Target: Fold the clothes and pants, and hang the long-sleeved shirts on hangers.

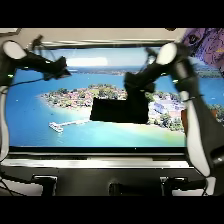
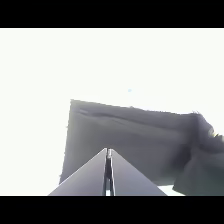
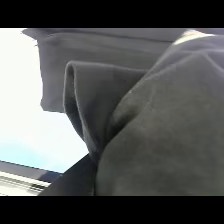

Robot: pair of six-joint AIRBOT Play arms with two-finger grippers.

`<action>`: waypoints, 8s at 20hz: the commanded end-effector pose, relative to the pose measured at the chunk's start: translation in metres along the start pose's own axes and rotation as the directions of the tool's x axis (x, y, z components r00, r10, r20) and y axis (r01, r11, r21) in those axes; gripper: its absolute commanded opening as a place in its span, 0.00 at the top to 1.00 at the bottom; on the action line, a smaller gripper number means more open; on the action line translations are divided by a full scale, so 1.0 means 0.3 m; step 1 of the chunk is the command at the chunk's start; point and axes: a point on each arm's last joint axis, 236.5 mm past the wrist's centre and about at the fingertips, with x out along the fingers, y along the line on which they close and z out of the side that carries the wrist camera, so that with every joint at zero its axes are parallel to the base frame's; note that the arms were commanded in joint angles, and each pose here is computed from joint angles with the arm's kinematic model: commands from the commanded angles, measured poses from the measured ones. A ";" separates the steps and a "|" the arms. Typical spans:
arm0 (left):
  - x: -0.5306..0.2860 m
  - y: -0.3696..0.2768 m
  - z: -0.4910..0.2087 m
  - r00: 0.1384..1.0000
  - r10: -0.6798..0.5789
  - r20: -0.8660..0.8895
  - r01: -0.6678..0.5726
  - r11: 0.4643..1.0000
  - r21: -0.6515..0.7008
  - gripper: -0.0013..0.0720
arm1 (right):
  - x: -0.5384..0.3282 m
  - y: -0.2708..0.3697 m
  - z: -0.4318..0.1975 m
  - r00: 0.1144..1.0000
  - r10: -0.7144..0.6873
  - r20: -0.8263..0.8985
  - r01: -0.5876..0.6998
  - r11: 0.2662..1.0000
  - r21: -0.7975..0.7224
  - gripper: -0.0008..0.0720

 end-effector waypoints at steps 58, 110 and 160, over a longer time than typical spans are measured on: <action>-0.109 0.230 0.059 0.996 0.084 0.035 -0.082 0.995 -0.057 0.95 | 0.233 -0.434 0.342 0.871 0.391 0.298 -0.460 0.861 0.217 0.95; -0.109 0.209 0.001 0.998 0.059 -0.038 -0.060 0.998 -0.025 0.95 | -0.896 -1.304 -0.063 0.641 -0.754 0.146 0.268 0.398 0.877 0.95; -0.200 0.205 0.017 0.995 0.092 0.026 -0.095 0.981 0.169 0.96 | -0.438 -0.887 0.092 0.708 -0.446 0.548 0.367 0.895 0.255 0.95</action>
